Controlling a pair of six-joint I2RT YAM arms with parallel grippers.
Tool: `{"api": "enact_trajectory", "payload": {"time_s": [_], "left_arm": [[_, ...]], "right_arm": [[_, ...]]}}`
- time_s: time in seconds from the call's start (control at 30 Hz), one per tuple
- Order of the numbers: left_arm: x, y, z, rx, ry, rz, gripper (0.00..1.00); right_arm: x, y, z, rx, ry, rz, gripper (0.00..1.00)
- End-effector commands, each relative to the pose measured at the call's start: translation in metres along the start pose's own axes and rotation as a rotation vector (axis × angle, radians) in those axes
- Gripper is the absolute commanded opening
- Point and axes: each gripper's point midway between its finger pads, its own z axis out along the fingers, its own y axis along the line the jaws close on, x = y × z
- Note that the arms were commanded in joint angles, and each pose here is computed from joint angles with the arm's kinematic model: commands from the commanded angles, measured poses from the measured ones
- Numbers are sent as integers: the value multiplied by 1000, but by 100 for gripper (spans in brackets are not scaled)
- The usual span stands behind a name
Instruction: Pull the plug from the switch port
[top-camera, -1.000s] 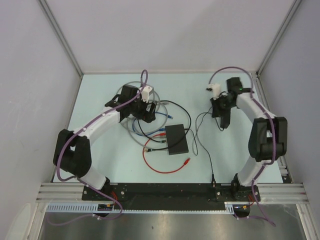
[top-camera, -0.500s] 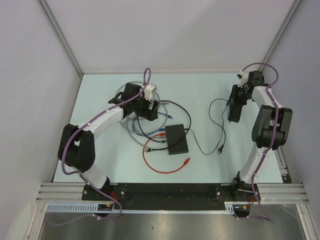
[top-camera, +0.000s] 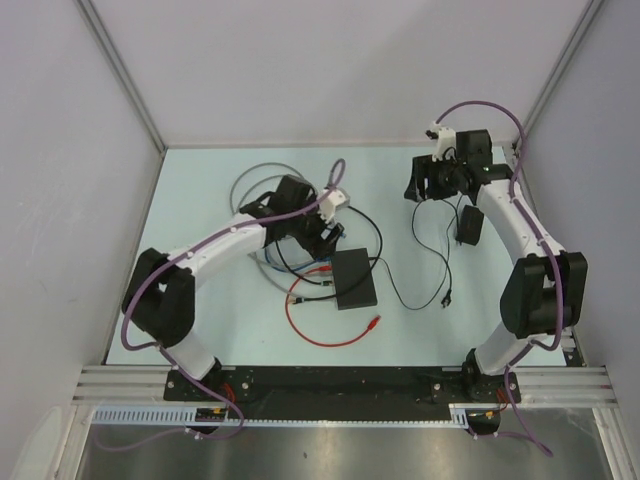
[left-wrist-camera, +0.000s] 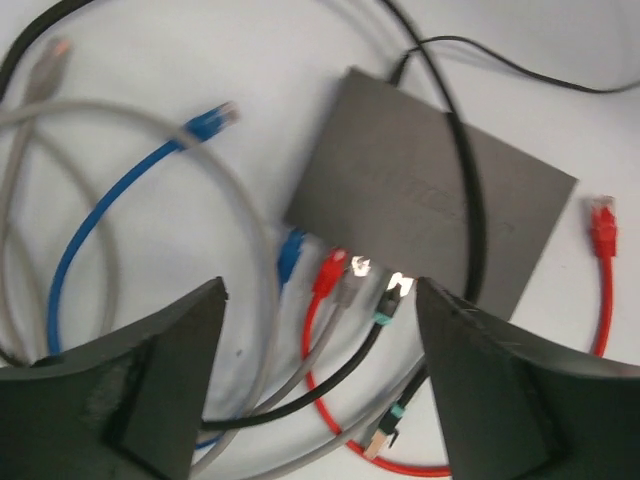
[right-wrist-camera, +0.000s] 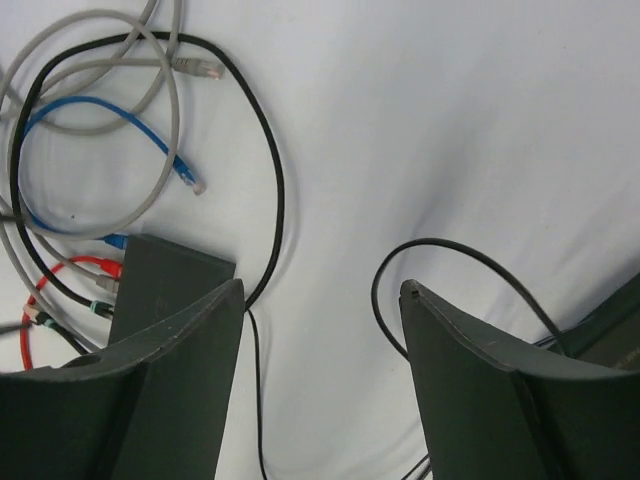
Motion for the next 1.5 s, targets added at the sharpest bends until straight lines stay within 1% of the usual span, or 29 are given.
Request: {"api": "enact_trajectory", "payload": {"time_s": [0.0, 0.03, 0.07, 0.1, 0.17, 0.2, 0.33, 0.5, 0.57, 0.6, 0.7, 0.77, 0.8, 0.87, 0.93, 1.0, 1.03, 1.17, 1.2, 1.27, 1.3, 1.37, 1.4, 1.47], "left_arm": [[-25, -35, 19, 77, -35, 199, 75], [-26, -46, 26, 89, -35, 209, 75], [-28, -47, 32, 74, -37, 191, 75], [-26, -57, 38, 84, -30, 195, 73], [-19, -63, 49, 80, -2, 201, 72], [-19, -73, 52, 88, -3, 223, 72], [-7, -91, 63, 125, 32, 250, 66], [12, -96, 78, 84, 89, 277, 65], [19, -95, 84, 76, 109, 290, 62], [23, -95, 86, 73, 119, 294, 55], [31, -89, 91, 48, 149, 300, 47], [33, -83, 92, 22, 162, 302, 46], [34, -82, 93, 18, 164, 306, 42], [33, -86, 92, 39, 159, 315, 35], [28, -91, 87, 64, 153, 319, 15], [19, -91, 79, 72, 130, 313, 0], [8, -90, 69, 69, 97, 304, 0], [-15, -63, 39, -8, 31, 239, 0], [-16, -44, 32, -47, 28, 211, 0], [-16, -24, 20, -89, 29, 186, 0], [-13, -1, 12, -133, 31, 152, 0], [-13, 23, 2, -181, 25, 130, 0], [-11, 44, -6, -224, 23, 101, 0], [-10, 73, -18, -291, 17, 90, 0]], "right_arm": [[-13, -25, -7, 27, -77, 162, 68], [-21, -33, -8, 43, -111, 181, 68], [-25, -39, -10, 55, -127, 199, 69], [-31, -61, -19, 96, -158, 245, 69], [-33, -74, -21, 121, -166, 275, 68], [-32, -81, -23, 130, -167, 296, 68], [-21, -82, -19, 111, -127, 326, 68], [-18, -78, -13, 83, -113, 345, 68], [-18, -76, -9, 73, -111, 354, 68], [-17, -75, -8, 67, -109, 359, 68], [-17, -76, -3, 57, -110, 370, 68], [-18, -74, -2, 49, -112, 374, 67], [-18, -74, -2, 49, -112, 375, 67], [-18, -72, -3, 44, -110, 375, 67], [-17, -69, -4, 38, -102, 376, 67], [-16, -66, -3, 33, -96, 367, 66], [-14, -64, -5, 33, -89, 356, 66], [-8, -55, -2, 30, -57, 293, 66], [-5, -53, 0, 28, -46, 276, 66], [-2, -45, 4, 11, -26, 237, 66], [1, -42, 5, 1, -16, 231, 66], [1, -37, 6, -13, -14, 211, 66], [1, -37, 5, -13, -14, 205, 66], [0, -24, 8, -31, -7, 171, 66]]}}
